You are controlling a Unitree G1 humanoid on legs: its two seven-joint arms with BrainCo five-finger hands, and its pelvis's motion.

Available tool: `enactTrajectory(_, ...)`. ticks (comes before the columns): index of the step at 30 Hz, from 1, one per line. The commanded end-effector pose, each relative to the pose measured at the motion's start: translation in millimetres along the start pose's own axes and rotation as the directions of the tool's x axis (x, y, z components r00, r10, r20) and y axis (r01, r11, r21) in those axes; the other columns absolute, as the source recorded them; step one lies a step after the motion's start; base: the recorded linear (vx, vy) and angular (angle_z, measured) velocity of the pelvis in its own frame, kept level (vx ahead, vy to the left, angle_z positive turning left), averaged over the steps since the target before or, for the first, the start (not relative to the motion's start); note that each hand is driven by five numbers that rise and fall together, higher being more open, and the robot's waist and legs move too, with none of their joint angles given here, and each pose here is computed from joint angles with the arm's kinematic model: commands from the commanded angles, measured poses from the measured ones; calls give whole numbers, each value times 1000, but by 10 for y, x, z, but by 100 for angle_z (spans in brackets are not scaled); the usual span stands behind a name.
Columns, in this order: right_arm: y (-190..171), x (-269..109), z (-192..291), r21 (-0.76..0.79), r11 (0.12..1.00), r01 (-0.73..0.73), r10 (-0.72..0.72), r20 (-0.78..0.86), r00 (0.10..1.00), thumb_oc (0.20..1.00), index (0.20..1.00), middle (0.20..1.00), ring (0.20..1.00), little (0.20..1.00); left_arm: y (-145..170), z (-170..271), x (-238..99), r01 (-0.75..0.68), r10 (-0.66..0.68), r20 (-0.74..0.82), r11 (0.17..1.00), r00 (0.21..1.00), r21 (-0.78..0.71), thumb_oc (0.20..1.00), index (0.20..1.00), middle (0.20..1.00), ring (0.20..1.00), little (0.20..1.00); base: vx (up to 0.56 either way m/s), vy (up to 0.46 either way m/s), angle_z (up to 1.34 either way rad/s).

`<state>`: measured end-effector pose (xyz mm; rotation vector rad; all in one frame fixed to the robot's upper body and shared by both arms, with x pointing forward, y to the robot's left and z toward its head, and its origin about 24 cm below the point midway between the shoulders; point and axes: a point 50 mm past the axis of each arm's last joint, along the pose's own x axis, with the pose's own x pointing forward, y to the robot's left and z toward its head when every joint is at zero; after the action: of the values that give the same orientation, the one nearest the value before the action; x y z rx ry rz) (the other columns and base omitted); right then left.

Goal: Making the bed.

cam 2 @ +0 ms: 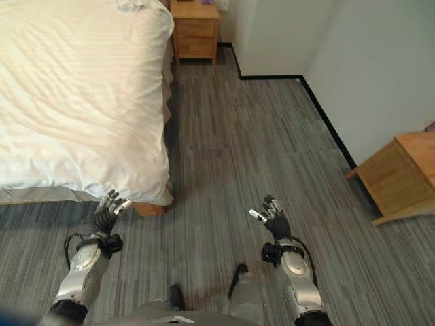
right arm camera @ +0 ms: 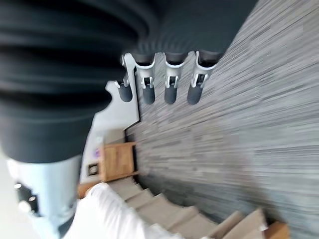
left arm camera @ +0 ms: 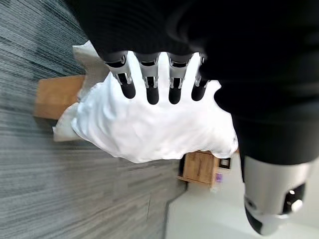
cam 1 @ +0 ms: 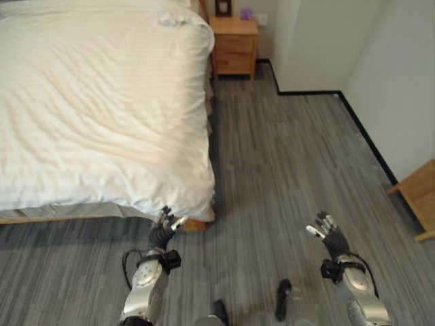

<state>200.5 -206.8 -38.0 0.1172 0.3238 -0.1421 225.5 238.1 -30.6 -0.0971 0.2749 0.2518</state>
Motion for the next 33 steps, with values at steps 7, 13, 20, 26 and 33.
enactTrajectory(7,-114,5,185,-36,999,15,-12,92,996,1000,1000,1000,1000,1000,-34,54,-15,32,-32,51,999,998,8,1000,1000,1000,1000,1000,356,-528,5)
enactTrajectory(13,-376,15,115,24,997,77,-78,35,996,1000,1000,1000,1000,1000,-205,-56,-134,156,-155,8,987,988,-51,1000,1000,1000,1000,1000,215,-538,14)
enactTrajectory(20,-337,3,32,34,997,70,-70,11,997,1000,1000,1000,1000,1000,-305,-223,-178,189,-190,-59,982,980,-25,1000,1000,1000,1000,1000,208,-88,-13)
enactTrajectory(26,-226,-58,-87,22,999,41,-40,-25,999,1000,1000,1000,1000,1000,-333,-209,-178,202,-203,-52,979,978,-29,1000,1000,1000,1000,1000,133,42,-26)
enactTrajectory(33,-186,-13,-32,11,1000,25,-25,-8,1000,1000,1000,1000,1000,1000,-241,-149,-154,151,-152,-25,988,988,-34,1000,1000,1000,1000,1000,115,98,-5)
